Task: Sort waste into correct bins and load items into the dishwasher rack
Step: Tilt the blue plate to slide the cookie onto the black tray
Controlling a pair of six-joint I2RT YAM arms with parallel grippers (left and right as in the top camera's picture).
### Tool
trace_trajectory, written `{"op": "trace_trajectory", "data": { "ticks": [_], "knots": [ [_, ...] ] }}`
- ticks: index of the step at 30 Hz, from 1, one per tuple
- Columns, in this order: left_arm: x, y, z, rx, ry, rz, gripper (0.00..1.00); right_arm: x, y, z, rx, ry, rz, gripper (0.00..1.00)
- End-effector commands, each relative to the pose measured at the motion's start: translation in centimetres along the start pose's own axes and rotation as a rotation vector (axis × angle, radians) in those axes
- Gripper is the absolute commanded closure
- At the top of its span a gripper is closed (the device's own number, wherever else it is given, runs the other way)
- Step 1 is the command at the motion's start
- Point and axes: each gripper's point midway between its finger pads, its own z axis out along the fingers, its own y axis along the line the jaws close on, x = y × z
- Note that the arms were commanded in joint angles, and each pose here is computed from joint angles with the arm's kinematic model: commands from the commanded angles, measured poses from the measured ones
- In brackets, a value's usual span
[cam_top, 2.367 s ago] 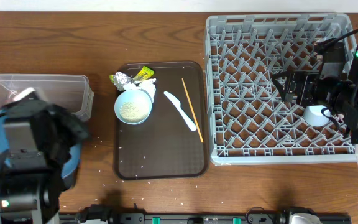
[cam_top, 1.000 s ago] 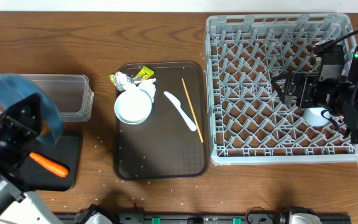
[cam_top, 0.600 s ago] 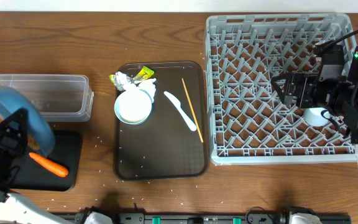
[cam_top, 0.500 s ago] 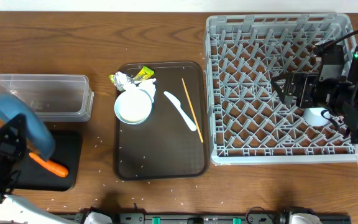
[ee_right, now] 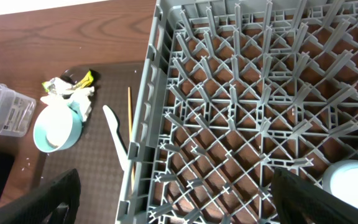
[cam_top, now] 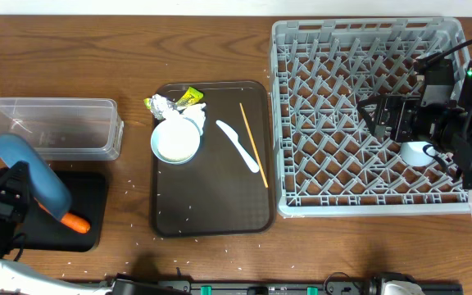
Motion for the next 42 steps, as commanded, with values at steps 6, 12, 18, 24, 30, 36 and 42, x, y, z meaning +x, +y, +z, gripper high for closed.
{"op": "trace_trajectory", "data": {
  "ticks": [6, 12, 18, 24, 30, 36, 42],
  "knots": [
    [0.6, 0.2, -0.1, -0.003, 0.001, 0.07, 0.94, -0.2, 0.4, -0.1, -0.008, -0.005, 0.003, 0.09],
    [0.9, 1.3, 0.2, -0.042, 0.017, 0.133, 0.94, -0.2, 0.4, -0.1, -0.008, -0.005, 0.003, 0.09],
    [2.2, 0.9, 2.0, 0.031, 0.087, 0.159, 0.94, -0.2, 0.4, -0.1, -0.008, -0.003, 0.004, 0.09],
    [3.0, -1.2, 3.0, 0.166, 0.123, 0.236, 0.94, -0.2, 0.4, -0.1, -0.008, -0.002, 0.004, 0.08],
    [2.8, 7.0, 1.9, -0.339, 0.122, -0.018, 0.94, 0.0, 0.4, -0.1, -0.007, 0.004, 0.007, 0.08],
    [2.1, 3.1, 2.9, -0.09, 0.109, 0.045, 0.94, -0.2, 0.4, -0.1, -0.007, -0.003, 0.004, 0.08],
    [2.3, -0.6, 2.8, 0.141, 0.11, 0.188, 0.94, -0.2, 0.4, -0.1, -0.008, -0.004, 0.003, 0.08]
  ]
}}
